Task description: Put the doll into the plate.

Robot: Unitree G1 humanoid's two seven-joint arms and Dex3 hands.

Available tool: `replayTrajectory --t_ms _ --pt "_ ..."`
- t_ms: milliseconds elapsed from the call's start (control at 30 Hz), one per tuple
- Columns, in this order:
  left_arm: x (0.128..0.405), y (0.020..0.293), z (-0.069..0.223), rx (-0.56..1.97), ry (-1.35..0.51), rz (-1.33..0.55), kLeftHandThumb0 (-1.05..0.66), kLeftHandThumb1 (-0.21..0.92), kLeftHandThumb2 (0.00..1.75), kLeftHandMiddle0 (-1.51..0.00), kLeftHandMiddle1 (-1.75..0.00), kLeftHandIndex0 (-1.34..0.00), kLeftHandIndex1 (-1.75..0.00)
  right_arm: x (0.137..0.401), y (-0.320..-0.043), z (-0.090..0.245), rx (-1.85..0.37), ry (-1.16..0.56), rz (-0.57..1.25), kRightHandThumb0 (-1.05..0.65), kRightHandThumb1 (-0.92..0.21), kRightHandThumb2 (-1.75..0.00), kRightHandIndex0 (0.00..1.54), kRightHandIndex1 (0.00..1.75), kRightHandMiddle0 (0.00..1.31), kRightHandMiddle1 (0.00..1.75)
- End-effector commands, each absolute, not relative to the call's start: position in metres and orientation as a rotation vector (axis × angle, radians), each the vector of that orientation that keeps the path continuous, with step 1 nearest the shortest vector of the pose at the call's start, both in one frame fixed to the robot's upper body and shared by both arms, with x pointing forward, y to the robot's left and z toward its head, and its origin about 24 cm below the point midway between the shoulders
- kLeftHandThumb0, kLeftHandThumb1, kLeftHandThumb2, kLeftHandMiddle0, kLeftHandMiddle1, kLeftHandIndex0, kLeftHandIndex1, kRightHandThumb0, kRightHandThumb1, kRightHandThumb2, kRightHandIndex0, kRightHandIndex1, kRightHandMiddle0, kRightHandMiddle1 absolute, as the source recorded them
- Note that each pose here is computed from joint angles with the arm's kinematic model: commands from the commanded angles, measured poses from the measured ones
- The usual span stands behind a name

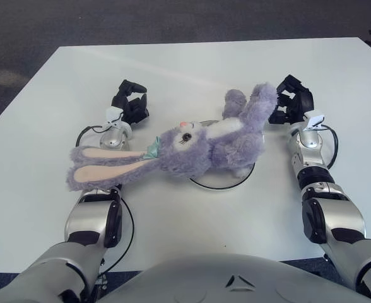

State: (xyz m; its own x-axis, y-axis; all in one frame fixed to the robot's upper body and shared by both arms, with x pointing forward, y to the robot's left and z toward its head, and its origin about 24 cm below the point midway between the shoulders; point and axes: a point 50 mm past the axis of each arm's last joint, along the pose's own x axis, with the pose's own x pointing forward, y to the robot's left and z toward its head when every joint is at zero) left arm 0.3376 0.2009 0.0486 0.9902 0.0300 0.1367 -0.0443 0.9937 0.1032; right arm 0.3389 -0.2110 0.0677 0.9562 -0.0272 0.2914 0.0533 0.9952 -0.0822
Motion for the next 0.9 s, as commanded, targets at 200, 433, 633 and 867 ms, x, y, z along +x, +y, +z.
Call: replayTrajectory --t_ms 200,433,633,867 --pt "0.3136 0.2055 0.0075 0.110 0.014 0.034 -0.38 0.71 0.81 -0.94 -1.75 -0.32 -1.75 0.3063 -0.2025 0.0031 -0.004 -0.065 -0.036 -0.44 -0.43 -1.18 1.25 1.75 0.53 1.75" --pt "0.3139 0.2062 0.0081 0.112 0.015 0.025 -0.38 0.72 0.80 -0.93 -1.75 -0.32 -1.75 0.3069 -0.2030 0.0035 0.002 -0.066 -0.038 -0.44 -0.44 -1.16 1.26 1.75 0.51 1.75" --pt "0.3139 0.2062 0.0084 0.116 0.013 0.021 -0.38 0.72 0.80 -0.93 -1.75 -0.31 -1.75 0.3072 -0.2039 0.0038 0.006 -0.066 -0.041 -0.44 -0.45 -1.15 1.26 1.75 0.51 1.75" --pt "0.3136 0.2059 0.0086 0.118 0.012 0.019 -0.38 0.71 0.81 -0.94 -1.75 -0.32 -1.75 0.3070 -0.2047 0.0041 0.011 -0.067 -0.044 -0.44 -0.45 -1.15 1.22 1.75 0.51 1.75"
